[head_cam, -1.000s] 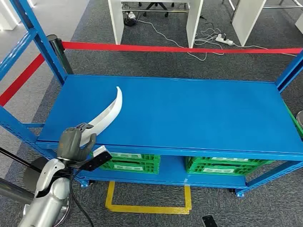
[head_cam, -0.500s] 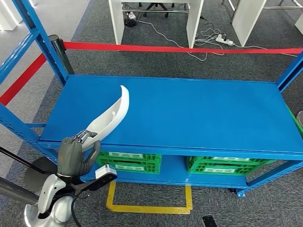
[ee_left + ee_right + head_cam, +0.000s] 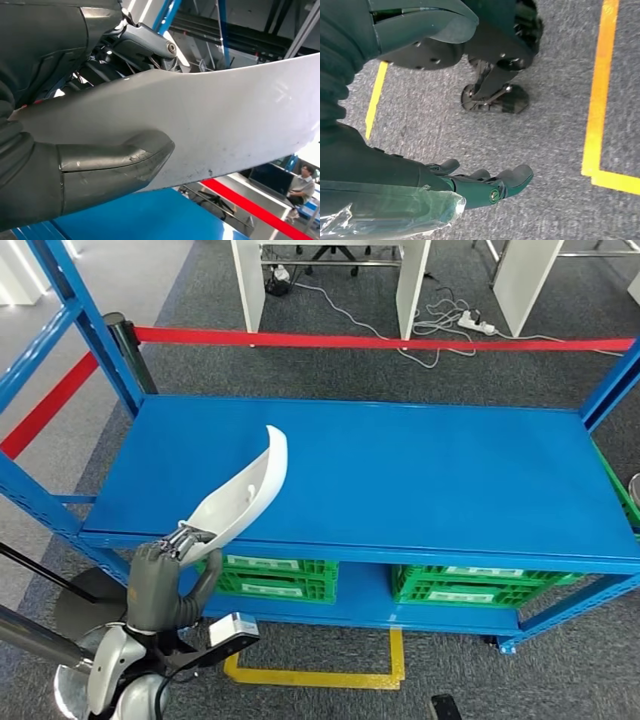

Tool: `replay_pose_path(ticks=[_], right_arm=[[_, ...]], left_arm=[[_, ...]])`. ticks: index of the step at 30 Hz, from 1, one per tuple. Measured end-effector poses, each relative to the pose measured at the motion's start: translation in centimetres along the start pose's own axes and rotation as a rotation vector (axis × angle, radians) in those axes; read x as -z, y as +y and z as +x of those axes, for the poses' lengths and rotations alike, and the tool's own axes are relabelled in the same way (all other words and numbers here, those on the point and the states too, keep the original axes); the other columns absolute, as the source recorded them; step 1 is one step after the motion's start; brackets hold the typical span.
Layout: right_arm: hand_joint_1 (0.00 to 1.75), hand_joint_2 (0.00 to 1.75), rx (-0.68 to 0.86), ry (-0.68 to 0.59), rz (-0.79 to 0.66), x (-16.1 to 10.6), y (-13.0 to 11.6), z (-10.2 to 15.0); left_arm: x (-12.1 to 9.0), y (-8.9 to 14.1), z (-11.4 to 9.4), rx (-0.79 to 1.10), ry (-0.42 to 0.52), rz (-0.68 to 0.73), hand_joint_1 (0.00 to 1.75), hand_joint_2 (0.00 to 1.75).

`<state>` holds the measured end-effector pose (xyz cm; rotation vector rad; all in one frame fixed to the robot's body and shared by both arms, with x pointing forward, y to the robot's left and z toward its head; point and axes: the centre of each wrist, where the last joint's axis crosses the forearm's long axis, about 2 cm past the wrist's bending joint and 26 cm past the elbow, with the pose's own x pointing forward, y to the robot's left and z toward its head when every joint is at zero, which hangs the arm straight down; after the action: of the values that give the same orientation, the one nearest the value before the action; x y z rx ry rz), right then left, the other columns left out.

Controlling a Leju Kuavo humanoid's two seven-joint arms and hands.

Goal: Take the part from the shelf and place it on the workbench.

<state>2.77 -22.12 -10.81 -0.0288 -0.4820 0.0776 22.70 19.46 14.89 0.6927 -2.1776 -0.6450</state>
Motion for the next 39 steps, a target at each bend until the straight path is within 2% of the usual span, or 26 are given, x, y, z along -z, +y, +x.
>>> replay_pose_path(ticks=[16,21,29,36,39], right_arm=[[0.0,1.75,0.022,-0.025,-0.003,0.0,0.1,-0.1],[0.0,1.75,-0.023,-0.014,-0.101,-0.1,0.0,0.0],[0.0,1.75,-0.012,0.0,-0.106,0.0,0.0,0.1],[0.0,1.75,-0.061,0.0,-0.254,-0.2,0.3,0.2],[0.0,1.75,-0.061,0.011,-0.272,-0.2,0.2,0.2]], left_arm=[[-0.3,0.3,0.5,-0.003,-0.012,0.026,1.75,1.75],[-0.3,0.4,0.8,-0.017,-0.007,0.057,1.75,1.75],[-0.6,0.5,0.9,-0.046,0.009,0.084,1.75,1.75],[-0.9,0.7,1.0,-0.049,0.008,0.103,1.75,1.75],[-1.2,0.7,1.0,-0.049,0.016,0.103,1.75,1.75]])
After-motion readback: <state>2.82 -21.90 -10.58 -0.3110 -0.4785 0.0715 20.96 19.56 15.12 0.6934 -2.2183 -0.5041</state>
